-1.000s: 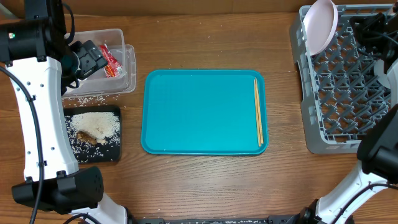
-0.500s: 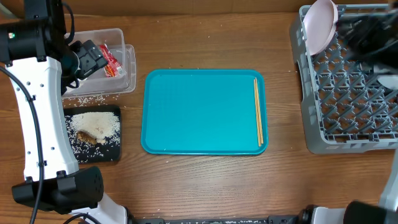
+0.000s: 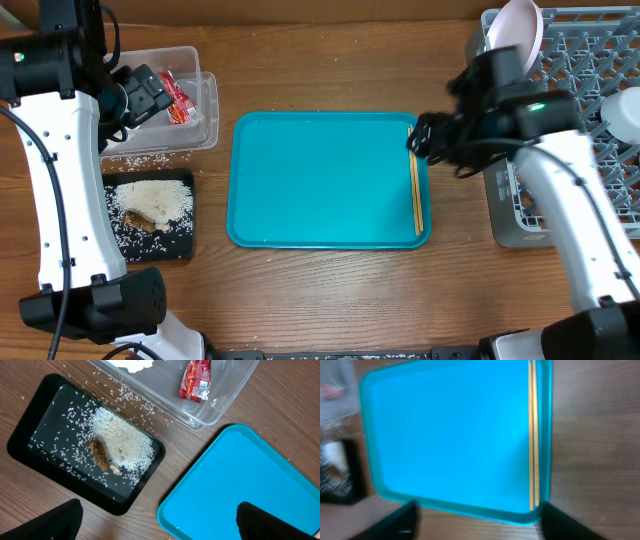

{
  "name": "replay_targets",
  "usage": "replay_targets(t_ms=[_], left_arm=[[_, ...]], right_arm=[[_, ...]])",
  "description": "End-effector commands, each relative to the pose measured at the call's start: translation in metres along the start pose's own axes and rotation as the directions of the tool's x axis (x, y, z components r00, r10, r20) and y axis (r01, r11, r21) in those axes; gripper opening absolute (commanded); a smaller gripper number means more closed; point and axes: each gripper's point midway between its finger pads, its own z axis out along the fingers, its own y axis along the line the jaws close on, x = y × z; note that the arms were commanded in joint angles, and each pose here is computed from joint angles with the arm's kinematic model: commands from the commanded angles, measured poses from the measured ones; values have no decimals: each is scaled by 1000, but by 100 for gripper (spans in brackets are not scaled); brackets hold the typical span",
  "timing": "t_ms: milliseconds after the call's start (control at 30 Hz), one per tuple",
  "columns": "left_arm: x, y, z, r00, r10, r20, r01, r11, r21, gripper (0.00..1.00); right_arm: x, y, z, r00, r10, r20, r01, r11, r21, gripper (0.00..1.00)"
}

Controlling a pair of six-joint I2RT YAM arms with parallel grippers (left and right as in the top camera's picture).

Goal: Sort waste into correct bins and load items into the dishwasher

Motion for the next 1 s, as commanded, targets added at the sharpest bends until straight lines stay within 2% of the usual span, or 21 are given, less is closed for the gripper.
replay_targets(t_ms=[0,33,67,133,367,667,967], left_arm=[[-1,0,1,1000,-7,2,7,1000,-8,100],[-1,0,1,1000,-7,2,7,1000,-8,100],[-1,0,1,1000,-7,2,7,1000,-8,100],[-1,0,1,1000,-7,2,7,1000,-8,100],[-1,0,1,1000,-7,2,7,1000,-8,100],[-1,0,1,1000,-7,2,7,1000,-8,100],[-1,0,1,1000,-7,2,7,1000,-8,100]], right_arm=[[11,-18,28,998,59,15,-61,978,198,37],[14,-19,37,997,70,14,-71,971,230,29],[16,-20,46,997,71,11,-71,964,255,25],[19,-21,60,999,55,-3,-51,954,295,23],[19,-53,107,998,45,-54,-15,886,463,27],[9,-53,139,990,-85,-112,125,900,418,31],[8,-58,159,983,-119,-142,169,892,420,31]])
